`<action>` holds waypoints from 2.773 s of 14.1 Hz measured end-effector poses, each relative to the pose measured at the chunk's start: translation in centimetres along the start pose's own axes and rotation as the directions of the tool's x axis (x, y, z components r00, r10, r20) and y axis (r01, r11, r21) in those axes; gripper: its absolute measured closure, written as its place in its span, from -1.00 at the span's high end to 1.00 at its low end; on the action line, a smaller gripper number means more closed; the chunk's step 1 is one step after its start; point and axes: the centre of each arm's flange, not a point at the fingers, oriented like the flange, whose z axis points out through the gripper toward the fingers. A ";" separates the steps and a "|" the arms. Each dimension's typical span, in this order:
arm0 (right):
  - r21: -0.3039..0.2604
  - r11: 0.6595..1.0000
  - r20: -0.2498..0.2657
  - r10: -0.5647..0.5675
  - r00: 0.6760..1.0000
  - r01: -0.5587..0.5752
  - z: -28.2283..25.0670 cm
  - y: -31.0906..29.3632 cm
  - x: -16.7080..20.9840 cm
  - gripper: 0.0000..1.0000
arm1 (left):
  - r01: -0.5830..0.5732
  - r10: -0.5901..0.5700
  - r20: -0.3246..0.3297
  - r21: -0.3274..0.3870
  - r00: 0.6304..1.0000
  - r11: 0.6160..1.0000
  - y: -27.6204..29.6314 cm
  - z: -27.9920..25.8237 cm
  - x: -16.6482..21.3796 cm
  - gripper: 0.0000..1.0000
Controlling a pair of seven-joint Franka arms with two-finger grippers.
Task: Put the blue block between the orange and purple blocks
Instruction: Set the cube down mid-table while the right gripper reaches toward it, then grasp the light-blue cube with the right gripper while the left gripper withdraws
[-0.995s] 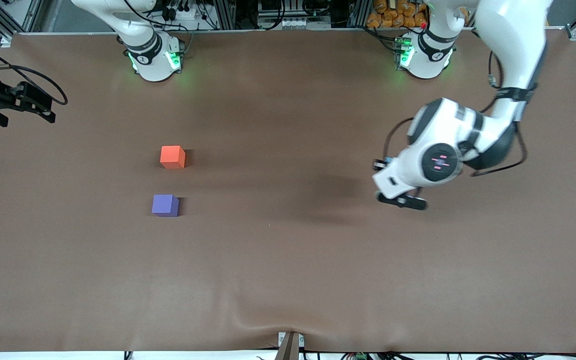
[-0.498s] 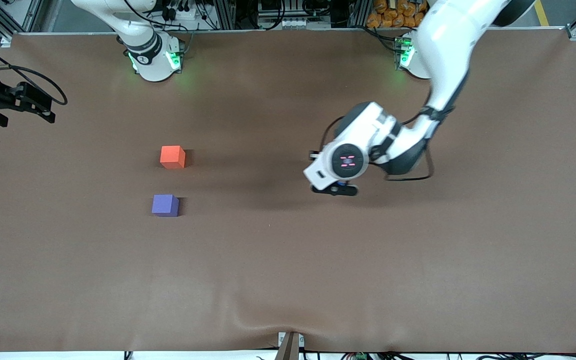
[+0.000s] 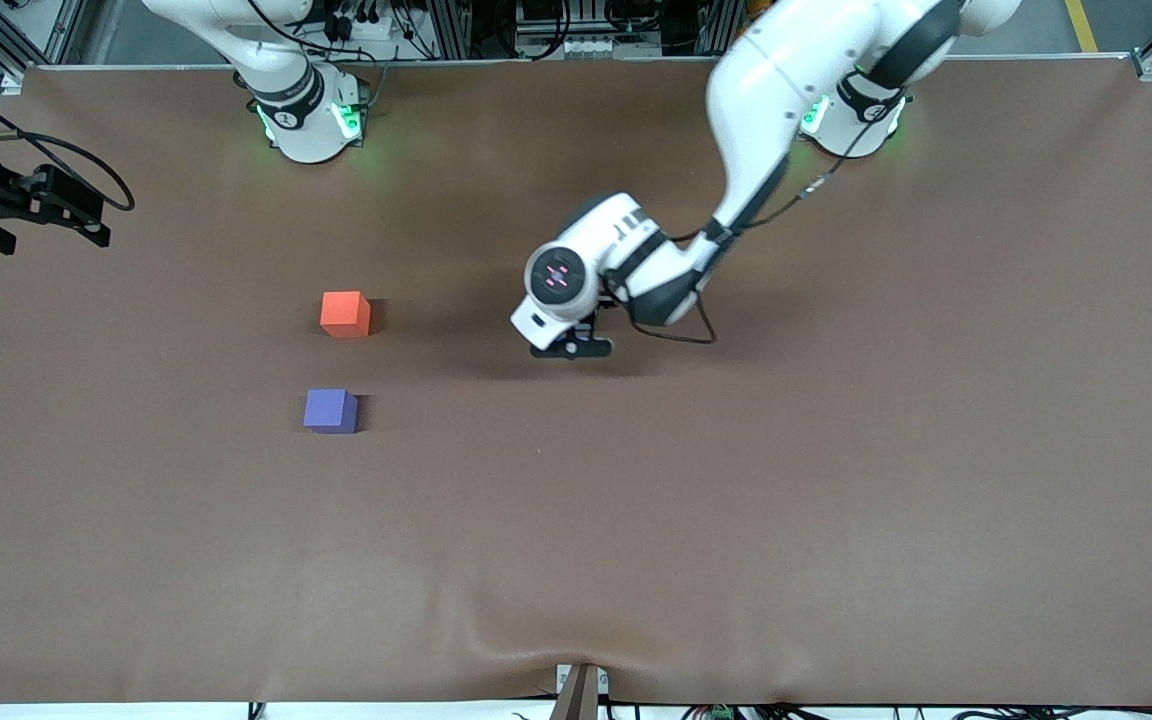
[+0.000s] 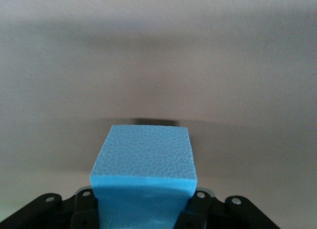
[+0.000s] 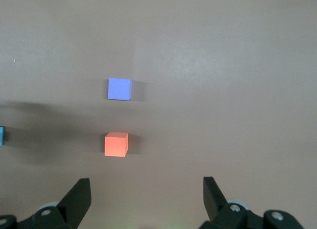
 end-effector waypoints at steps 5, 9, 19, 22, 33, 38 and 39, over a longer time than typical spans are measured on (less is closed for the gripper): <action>0.000 1.000 0.001 0.000 1.000 0.000 0.1 0.0 0.0 1.00 | -0.019 0.019 -0.034 0.025 0.999 1.000 1.1 0.9 -0.9 0.38; 0.000 1.000 0.000 0.001 1.000 -0.001 0.2 0.0 0.1 1.00 | -0.005 0.004 -0.071 -0.019 0.997 1.000 0.9 -2.0 0.3 1.00; 0.028 1.000 0.125 0.009 0.992 -0.013 7.4 -9.5 3.4 1.00 | 0.152 -0.167 -0.202 -0.092 0.965 0.984 -17.8 -27.2 5.6 1.00; 0.107 0.993 0.123 0.040 0.992 -0.053 11.1 -16.6 3.3 1.00 | 0.155 -0.170 -0.219 -0.085 0.961 0.984 -28.5 -31.0 8.7 1.00; 0.139 0.986 0.098 0.082 0.992 -0.095 34.5 -41.9 -0.2 1.00 | -0.105 0.103 -0.240 0.004 0.965 0.994 -48.0 -35.7 5.2 1.00; 0.120 0.983 0.118 0.127 0.985 -0.141 38.3 -45.6 -1.6 1.00 | -0.184 0.188 -0.225 0.037 0.956 0.982 -55.8 -37.8 2.7 1.00; 0.116 0.982 0.121 0.131 0.984 -0.146 38.3 -46.2 -2.1 1.00 | -0.181 0.185 -0.226 0.037 0.956 0.983 -56.6 -38.4 2.0 1.00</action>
